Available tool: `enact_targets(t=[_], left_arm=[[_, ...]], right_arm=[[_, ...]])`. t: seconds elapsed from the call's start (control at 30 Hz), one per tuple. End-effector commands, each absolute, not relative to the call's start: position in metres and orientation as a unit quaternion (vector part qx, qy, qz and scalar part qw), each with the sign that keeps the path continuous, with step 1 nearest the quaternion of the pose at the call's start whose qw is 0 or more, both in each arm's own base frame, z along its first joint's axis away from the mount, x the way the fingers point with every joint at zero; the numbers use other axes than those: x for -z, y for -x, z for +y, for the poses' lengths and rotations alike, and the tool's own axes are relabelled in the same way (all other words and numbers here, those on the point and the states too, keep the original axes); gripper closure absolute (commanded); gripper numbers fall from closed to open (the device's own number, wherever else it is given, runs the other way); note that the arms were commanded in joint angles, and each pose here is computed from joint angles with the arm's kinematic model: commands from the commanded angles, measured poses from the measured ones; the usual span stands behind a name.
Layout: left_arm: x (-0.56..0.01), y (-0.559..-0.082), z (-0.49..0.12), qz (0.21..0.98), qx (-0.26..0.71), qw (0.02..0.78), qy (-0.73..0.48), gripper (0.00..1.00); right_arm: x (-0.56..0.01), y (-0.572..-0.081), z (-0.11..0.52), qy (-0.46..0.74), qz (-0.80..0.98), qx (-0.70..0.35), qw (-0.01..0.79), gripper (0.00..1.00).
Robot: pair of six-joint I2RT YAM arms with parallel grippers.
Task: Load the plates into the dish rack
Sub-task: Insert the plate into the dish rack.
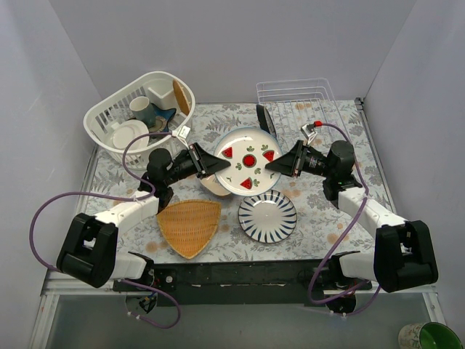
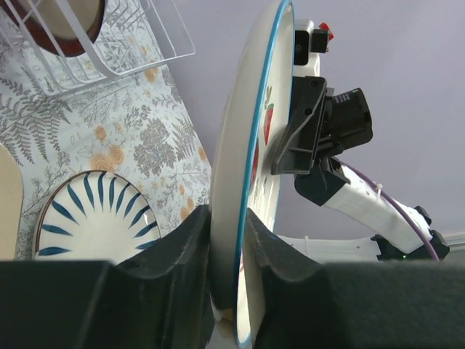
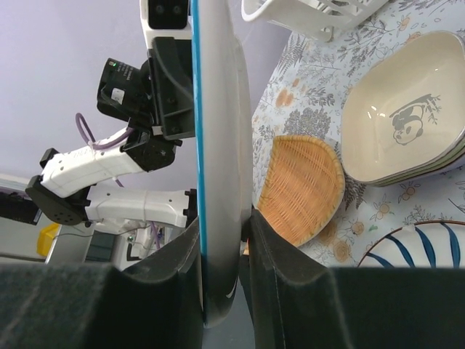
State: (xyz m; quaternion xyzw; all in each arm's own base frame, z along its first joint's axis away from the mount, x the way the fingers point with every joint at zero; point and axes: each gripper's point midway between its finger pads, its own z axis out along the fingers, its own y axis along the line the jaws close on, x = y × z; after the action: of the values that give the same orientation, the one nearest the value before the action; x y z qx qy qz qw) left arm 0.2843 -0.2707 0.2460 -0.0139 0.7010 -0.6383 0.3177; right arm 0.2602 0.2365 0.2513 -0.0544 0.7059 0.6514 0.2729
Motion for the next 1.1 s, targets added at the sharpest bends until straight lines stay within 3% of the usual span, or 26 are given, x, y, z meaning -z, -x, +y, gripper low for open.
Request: enact_targets(t=[0.0,0.07,0.13,0.2,0.37,0.6,0.73,1.07], left_arm=[[-0.282,-0.275,-0.271,0.665,0.660,0.349,-0.011,0.72],[-0.282,-0.275,-0.269,0.666,0.658,0.352,-0.010,0.62],[-0.282,-0.274,-0.268,0.667,0.655,0.354,-0.009,0.59],[-0.283,-0.273,-0.266,0.669,0.650,0.360,-0.006,0.45],[-0.282,-0.271,-0.264,0.676,0.641,0.362,-0.006,0.28],[-0.271,-0.277,-0.260,0.702,0.611,0.367,0.005,0.25],[-0.267,-0.280,-0.256,0.715,0.590,0.374,0.012,0.23],[-0.275,-0.273,-0.244,0.734,0.549,0.399,0.000,0.19]], right_arm=[[-0.279,-0.249,0.237,0.109,0.679,-0.662,0.298,0.99],[-0.286,-0.252,0.237,0.109,0.681,-0.655,0.308,0.99],[-0.299,-0.259,0.236,0.115,0.681,-0.647,0.322,0.99],[-0.300,-0.264,0.234,0.115,0.691,-0.633,0.329,0.99],[-0.326,-0.282,0.223,0.109,0.693,-0.606,0.375,0.99],[-0.367,-0.301,0.201,0.102,0.689,-0.567,0.441,0.99],[-0.386,-0.326,0.175,0.055,0.710,-0.469,0.522,0.99],[-0.416,-0.356,0.099,-0.061,0.759,-0.235,0.604,0.99]])
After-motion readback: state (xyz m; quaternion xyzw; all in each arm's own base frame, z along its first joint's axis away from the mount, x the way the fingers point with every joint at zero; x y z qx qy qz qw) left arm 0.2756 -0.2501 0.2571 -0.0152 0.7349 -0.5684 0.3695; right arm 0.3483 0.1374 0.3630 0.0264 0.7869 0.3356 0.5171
